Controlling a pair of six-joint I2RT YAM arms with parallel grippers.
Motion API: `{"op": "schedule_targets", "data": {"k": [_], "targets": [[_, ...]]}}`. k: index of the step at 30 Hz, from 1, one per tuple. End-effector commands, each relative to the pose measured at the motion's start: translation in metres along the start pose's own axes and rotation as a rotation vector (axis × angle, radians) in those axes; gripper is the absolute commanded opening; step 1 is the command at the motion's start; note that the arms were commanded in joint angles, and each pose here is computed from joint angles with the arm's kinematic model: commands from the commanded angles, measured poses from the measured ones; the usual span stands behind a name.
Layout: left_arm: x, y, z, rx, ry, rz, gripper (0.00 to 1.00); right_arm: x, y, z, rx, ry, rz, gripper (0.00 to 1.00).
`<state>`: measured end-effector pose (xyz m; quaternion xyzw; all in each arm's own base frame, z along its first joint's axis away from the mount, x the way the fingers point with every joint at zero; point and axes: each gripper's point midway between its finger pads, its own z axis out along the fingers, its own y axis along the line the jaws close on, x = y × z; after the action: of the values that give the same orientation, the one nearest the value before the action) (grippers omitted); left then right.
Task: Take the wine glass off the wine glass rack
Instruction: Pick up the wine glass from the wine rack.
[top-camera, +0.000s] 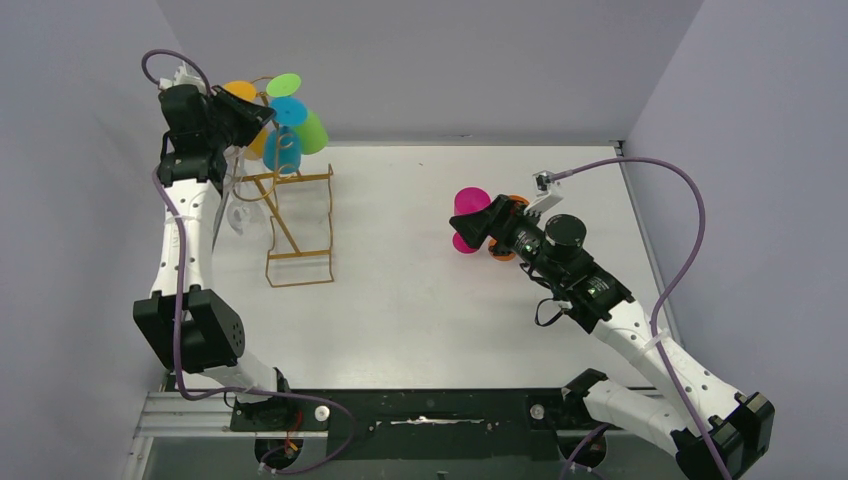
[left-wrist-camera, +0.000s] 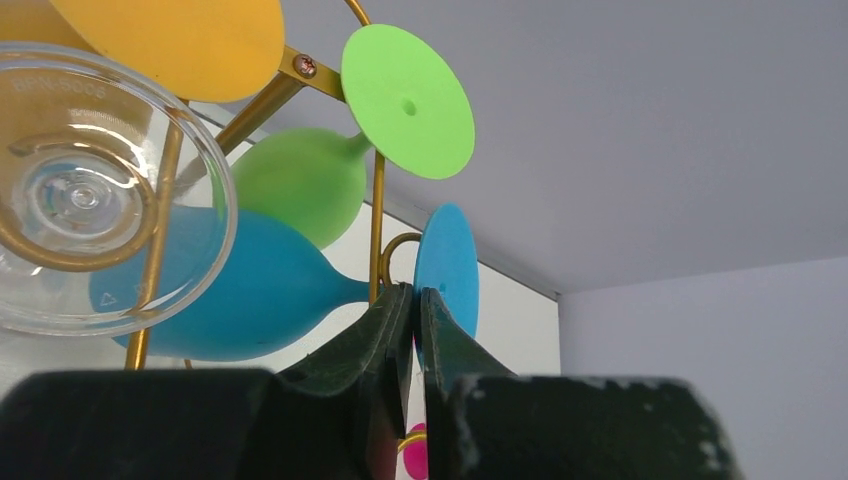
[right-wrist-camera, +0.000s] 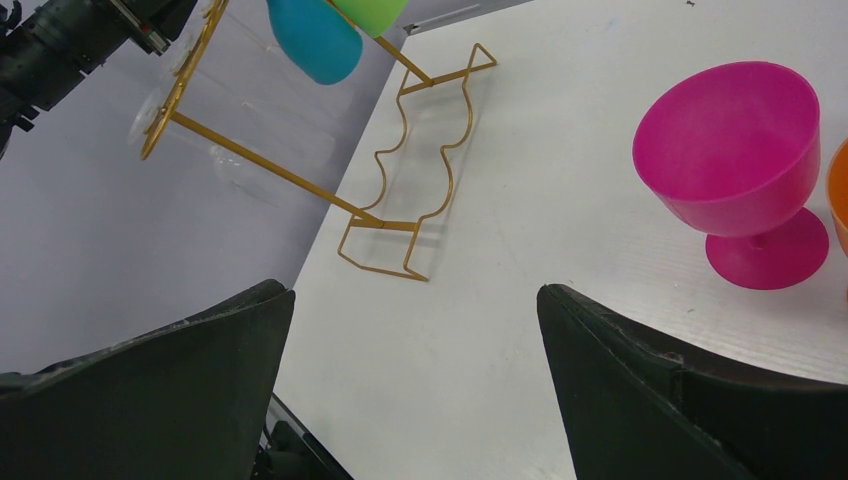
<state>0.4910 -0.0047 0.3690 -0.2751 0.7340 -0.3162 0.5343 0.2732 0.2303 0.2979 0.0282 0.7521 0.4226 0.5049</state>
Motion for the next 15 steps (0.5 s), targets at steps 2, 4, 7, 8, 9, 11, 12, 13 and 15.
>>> {"op": "schedule_targets", "data": {"k": [2,4,7,8,9,11,12,13,15], "targets": [[-0.014,-0.034,-0.015,0.119,-0.046,-0.029,0.00,-0.014,0.006,-0.001,-0.013,-0.050,0.006,0.98],[-0.014,-0.037,-0.015,0.138,-0.043,-0.044,0.00,-0.014,0.005,0.000,-0.010,-0.050,0.007,0.98],[-0.013,-0.044,-0.016,0.175,-0.027,-0.076,0.00,-0.013,0.004,0.000,-0.009,-0.048,0.008,0.98],[-0.012,-0.046,-0.016,0.190,-0.022,-0.089,0.00,-0.013,0.005,0.000,-0.010,-0.048,0.008,0.98],[-0.012,-0.047,-0.017,0.198,-0.021,-0.102,0.00,-0.013,0.005,0.000,-0.009,-0.050,0.008,0.98],[-0.013,-0.049,-0.018,0.208,-0.027,-0.115,0.00,-0.013,0.004,0.000,-0.007,-0.051,0.011,0.98],[-0.013,-0.050,-0.019,0.211,-0.029,-0.119,0.00,-0.013,0.004,0.000,-0.005,-0.050,0.011,0.98],[-0.014,-0.051,-0.019,0.215,-0.032,-0.122,0.00,-0.013,0.004,0.000,-0.004,-0.051,0.013,0.98],[-0.014,-0.051,-0.020,0.214,-0.034,-0.126,0.00,-0.014,0.004,0.000,-0.004,-0.053,0.017,0.98]]}}
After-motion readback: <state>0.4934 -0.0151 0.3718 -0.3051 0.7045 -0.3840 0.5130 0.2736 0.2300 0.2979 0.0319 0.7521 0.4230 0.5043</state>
